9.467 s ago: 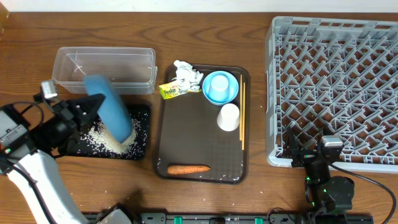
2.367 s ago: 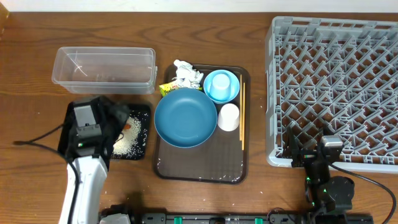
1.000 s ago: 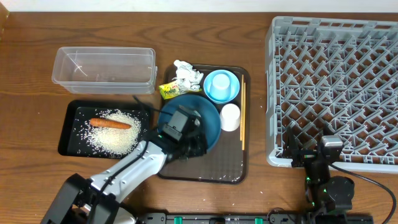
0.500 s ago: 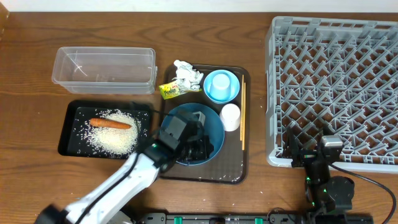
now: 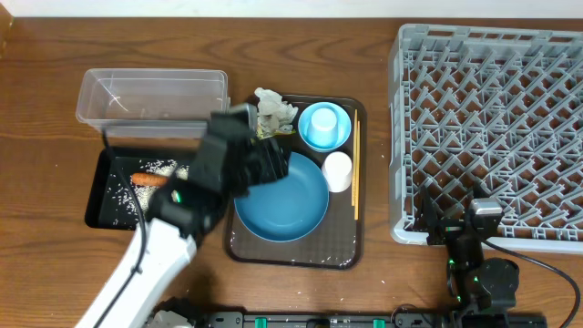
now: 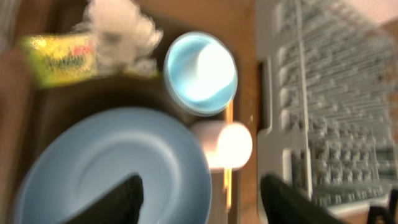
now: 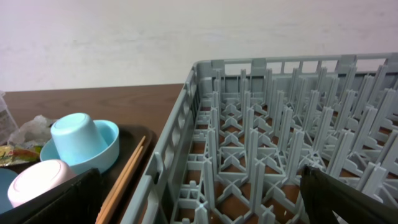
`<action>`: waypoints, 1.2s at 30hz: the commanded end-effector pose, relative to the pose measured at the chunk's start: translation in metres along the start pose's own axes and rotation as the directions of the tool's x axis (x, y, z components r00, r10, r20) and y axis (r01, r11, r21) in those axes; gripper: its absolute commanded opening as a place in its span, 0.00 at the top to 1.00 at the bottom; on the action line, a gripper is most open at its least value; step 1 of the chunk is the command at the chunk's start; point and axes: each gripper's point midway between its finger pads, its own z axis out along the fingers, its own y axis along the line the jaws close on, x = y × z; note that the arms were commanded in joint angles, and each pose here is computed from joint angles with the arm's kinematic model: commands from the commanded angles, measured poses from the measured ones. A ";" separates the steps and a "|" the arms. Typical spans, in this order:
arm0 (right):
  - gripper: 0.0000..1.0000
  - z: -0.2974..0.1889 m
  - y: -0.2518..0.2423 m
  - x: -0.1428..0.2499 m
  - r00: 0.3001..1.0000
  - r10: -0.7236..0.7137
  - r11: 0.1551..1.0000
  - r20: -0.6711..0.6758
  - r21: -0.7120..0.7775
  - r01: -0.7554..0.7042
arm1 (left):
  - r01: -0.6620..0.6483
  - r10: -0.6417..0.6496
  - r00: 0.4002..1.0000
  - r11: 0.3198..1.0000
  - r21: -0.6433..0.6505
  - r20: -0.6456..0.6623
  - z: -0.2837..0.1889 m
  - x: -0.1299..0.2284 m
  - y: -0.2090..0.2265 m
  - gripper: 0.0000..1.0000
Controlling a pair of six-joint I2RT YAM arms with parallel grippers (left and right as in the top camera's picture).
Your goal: Sort waste into correct bins and load items into the dishwasher rack
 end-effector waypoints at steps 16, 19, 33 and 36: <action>0.01 0.000 -0.006 0.002 1.000 -0.012 1.000 -0.004 0.029 0.012 | -0.396 0.351 0.900 0.906 -0.148 -0.256 0.074 -0.089 0.001 0.13; 0.01 0.000 -0.006 0.002 1.000 -0.012 1.000 -0.004 0.029 0.012 | -0.403 0.339 0.903 0.881 -0.248 -0.262 0.094 -0.098 0.029 0.13; 0.01 0.000 -0.006 0.002 1.000 -0.012 1.000 -0.004 0.029 0.012 | -0.497 0.385 0.838 0.831 -0.249 -0.387 0.161 -0.083 0.079 0.13; 0.01 0.000 -0.006 0.002 1.000 -0.012 1.000 -0.004 0.029 0.012 | -0.497 0.381 0.835 0.831 -0.249 -0.398 0.170 -0.079 0.083 0.18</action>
